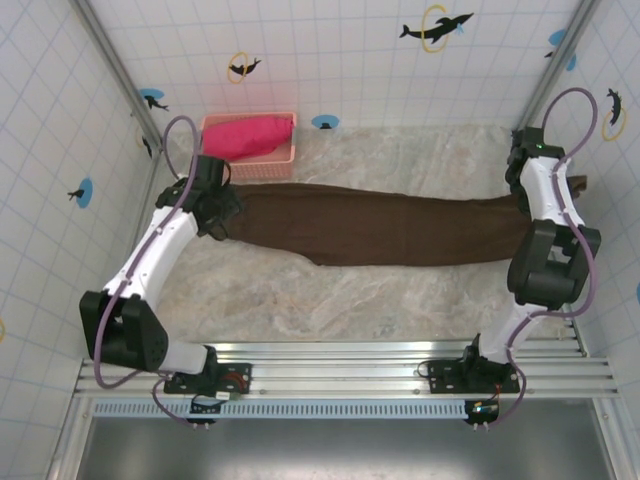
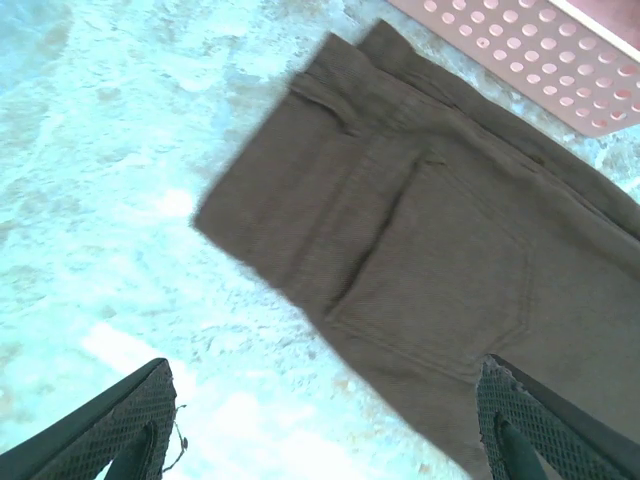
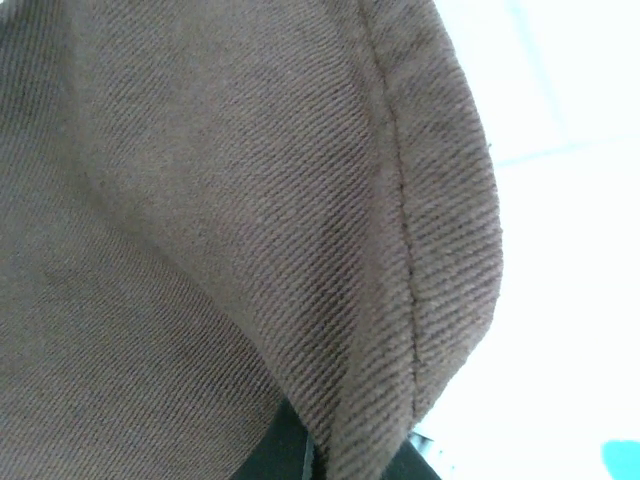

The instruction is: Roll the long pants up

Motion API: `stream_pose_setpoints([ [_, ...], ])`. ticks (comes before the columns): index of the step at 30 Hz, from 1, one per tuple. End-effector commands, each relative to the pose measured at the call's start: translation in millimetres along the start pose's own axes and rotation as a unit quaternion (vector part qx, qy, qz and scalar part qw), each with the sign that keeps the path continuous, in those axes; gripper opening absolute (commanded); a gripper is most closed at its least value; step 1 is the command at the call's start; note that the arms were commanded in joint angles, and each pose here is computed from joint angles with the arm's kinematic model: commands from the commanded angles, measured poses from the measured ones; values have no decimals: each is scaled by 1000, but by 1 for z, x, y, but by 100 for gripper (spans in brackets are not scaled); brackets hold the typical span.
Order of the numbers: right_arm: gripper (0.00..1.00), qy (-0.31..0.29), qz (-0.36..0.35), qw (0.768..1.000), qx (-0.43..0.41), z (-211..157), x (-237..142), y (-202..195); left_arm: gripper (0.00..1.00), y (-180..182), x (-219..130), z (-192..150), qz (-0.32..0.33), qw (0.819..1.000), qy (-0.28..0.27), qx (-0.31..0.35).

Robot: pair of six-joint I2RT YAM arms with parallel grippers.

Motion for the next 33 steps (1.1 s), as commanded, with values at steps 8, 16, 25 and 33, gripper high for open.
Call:
stream_pose_setpoints([
  [8,0,-23,-105,994,22,-23,-31,-47,81,26,-36,-2,33,999,-22,30],
  [16,0,-131,-82,987,-41,-20,-114,27,81,6,-20,4,9,997,-8,70],
  [25,0,-217,-61,969,-100,-26,-215,124,82,2,-7,3,-5,996,2,87],
  [33,0,-272,-23,953,-132,-49,-278,185,82,4,-4,10,-14,995,3,94],
])
Point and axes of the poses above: each hand's point on the last joint's axis, 136 mm out from that joint toward the fingers, its own x axis out along the fingers, its own y axis along the line the jaws close on, z = x × y, the point moved 6 cm from there along -x, back along the fingers, and after that the axes turned 10 degrees about -x, right-handed, at the moved point
